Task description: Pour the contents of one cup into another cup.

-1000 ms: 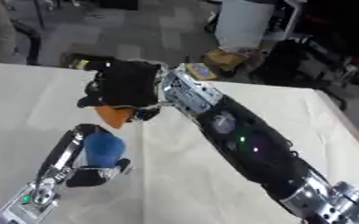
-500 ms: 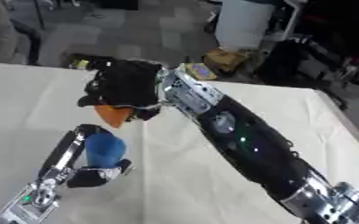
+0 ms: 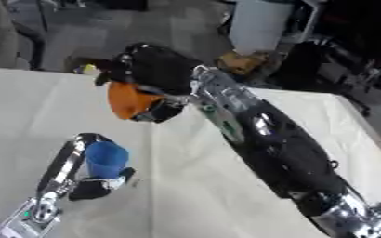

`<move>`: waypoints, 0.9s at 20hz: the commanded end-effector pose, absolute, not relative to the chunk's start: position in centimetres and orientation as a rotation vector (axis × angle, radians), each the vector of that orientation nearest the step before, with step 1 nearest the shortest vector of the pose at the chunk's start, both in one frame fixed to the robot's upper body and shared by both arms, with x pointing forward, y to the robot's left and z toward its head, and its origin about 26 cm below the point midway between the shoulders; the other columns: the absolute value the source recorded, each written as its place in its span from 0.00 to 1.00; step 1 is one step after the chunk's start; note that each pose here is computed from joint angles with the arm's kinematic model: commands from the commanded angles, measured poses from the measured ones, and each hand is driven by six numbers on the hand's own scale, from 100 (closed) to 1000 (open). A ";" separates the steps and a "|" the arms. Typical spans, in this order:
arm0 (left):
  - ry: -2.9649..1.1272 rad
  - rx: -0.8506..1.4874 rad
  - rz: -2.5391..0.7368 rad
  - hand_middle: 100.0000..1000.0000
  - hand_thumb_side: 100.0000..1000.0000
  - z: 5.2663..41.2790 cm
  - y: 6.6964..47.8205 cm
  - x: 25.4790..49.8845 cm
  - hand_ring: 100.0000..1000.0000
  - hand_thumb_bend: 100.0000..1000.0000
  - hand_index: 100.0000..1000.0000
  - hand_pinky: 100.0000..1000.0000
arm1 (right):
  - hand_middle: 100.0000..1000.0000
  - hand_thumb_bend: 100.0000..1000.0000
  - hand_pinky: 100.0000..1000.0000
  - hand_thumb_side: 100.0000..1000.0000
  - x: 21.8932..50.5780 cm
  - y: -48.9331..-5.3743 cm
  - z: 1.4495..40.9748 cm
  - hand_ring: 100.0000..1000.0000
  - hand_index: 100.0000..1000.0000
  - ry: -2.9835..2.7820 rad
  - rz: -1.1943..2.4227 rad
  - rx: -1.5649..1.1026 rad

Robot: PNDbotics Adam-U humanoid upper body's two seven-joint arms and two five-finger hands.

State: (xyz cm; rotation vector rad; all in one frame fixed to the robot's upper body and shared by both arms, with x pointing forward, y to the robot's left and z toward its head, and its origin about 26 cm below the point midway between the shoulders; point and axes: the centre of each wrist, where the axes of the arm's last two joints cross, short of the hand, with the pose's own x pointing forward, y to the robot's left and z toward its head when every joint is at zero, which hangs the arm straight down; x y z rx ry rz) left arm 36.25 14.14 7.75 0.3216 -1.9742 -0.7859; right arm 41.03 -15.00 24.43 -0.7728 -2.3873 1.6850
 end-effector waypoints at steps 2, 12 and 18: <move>-2.020 0.403 -0.699 0.17 0.00 8.7 15.6 36.5 0.29 0.42 0.47 0.34 | 0.18 0.32 0.47 0.00 40.6 -19.4 25.9 0.18 0.74 -2.372 1.344 -0.733; -2.071 0.547 -0.322 0.26 0.19 8.7 19.0 36.0 0.37 0.86 0.54 0.43 | 0.14 0.06 0.36 0.00 41.0 -26.1 18.6 0.15 0.69 -2.138 0.588 -0.552; -2.066 0.602 -0.248 0.46 0.45 8.0 19.6 35.5 0.54 1.00 0.64 0.54 | 0.13 0.02 0.35 0.00 40.7 -25.4 13.9 0.14 0.68 -2.019 0.490 -0.423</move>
